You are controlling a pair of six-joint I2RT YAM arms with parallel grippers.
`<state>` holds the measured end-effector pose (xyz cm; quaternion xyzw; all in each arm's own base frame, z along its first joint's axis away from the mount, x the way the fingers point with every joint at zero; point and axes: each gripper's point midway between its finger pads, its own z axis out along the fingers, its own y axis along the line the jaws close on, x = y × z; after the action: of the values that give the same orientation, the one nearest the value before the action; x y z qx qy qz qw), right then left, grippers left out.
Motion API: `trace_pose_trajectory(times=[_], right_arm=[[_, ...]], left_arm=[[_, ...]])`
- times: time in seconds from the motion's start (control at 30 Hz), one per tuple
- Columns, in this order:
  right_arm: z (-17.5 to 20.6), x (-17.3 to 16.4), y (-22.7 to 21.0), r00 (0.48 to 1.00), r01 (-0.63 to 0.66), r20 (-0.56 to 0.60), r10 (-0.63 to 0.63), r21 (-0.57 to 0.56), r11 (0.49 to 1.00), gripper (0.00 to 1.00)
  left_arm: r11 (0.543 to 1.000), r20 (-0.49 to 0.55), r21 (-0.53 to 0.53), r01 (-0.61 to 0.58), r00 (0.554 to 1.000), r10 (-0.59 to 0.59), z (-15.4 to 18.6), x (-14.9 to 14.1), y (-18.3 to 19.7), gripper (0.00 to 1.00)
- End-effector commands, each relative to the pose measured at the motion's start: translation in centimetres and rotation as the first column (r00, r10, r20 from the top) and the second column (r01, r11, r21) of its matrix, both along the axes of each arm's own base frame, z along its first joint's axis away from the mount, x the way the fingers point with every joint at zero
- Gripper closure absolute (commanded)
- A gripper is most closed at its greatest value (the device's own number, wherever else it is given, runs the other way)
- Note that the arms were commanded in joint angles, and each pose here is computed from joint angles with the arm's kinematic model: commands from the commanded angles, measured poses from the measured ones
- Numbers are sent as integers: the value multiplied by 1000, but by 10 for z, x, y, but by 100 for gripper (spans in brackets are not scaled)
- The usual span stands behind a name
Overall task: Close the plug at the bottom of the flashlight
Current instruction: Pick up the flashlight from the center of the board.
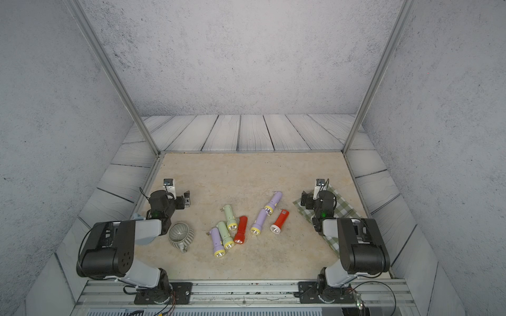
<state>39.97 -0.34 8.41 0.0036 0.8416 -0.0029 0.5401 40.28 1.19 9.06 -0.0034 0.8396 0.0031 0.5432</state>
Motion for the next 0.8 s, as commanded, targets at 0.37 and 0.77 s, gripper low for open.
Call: trace_pose_trajectory(times=[0.37,0.77], right_arm=[[29,0,-36,975,222,-11,-222,-23,975,1],[146,-22,-19,908,418,76,-412,-236,877,1]], left_arm=[[986,-11,73,-149,989,150,41,4,18,2],[869,-100,-254,-425,905,414,158,3,25,2]])
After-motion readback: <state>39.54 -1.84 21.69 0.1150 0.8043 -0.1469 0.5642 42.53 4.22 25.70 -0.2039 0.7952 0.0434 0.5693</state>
